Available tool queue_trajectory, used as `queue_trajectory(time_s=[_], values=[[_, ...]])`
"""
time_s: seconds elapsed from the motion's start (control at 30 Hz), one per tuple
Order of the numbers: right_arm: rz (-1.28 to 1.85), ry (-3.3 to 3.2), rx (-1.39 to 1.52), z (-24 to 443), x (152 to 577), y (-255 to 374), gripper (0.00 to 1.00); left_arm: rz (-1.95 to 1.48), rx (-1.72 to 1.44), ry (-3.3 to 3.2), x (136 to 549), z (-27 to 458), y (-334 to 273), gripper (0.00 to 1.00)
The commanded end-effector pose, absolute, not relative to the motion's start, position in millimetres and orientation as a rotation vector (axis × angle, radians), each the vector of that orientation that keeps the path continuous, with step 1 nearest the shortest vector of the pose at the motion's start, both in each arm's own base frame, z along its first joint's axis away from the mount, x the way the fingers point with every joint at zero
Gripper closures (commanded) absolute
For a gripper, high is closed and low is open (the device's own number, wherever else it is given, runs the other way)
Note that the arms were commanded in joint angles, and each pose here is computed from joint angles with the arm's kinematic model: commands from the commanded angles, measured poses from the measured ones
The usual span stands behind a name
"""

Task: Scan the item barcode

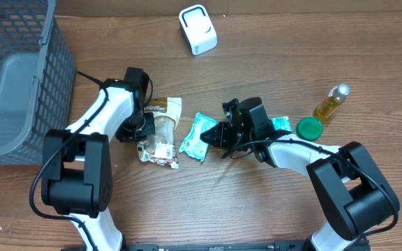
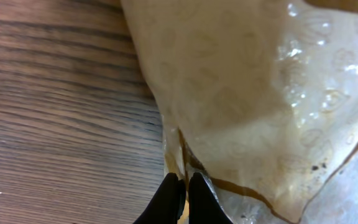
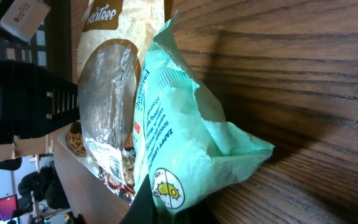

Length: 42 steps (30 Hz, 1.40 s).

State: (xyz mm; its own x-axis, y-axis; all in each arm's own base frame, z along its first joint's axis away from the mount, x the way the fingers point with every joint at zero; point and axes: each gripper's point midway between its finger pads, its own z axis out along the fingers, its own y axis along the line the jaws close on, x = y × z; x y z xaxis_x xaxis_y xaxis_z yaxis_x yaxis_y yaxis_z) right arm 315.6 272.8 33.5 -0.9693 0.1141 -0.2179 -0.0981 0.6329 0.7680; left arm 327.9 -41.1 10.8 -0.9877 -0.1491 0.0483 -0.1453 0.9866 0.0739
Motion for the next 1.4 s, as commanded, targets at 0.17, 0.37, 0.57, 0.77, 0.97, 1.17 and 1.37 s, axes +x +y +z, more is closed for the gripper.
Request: queue_trajectory(time_s=[0.17, 0.37, 0.57, 0.77, 0.97, 1.17, 1.37], values=[[1.269, 2.589, -0.018, 40.1, 318.6, 275.9, 0.96, -0.117, 0.188, -3.119, 336.4, 31.7, -40.7, 0.96], [1.270, 2.588, -0.017, 40.3, 318.7, 275.9, 0.96, -0.004, 0.198, -3.231, 360.2, 71.3, -52.6, 0.87], [1.267, 2.597, -0.014, 38.9, 317.6, 275.3, 0.95, 0.078, 0.215, -3.219, 360.7, 66.7, -62.3, 0.49], [1.267, 2.596, -0.013, 39.0, 317.7, 275.3, 0.95, 0.088, 0.186, -3.173, 349.3, 42.0, -69.2, 0.49], [1.267, 2.596, -0.014, 39.0, 317.7, 275.3, 0.95, 0.073, 0.156, -3.137, 333.3, 25.2, -72.9, 0.53], [1.267, 2.598, -0.013, 38.8, 317.4, 275.2, 0.95, 0.051, 0.129, -3.083, 317.6, 21.9, -71.4, 0.57], [1.265, 2.603, -0.010, 38.0, 316.7, 274.8, 0.95, 0.028, 0.089, -3.017, 300.8, 23.3, -68.0, 0.55]])
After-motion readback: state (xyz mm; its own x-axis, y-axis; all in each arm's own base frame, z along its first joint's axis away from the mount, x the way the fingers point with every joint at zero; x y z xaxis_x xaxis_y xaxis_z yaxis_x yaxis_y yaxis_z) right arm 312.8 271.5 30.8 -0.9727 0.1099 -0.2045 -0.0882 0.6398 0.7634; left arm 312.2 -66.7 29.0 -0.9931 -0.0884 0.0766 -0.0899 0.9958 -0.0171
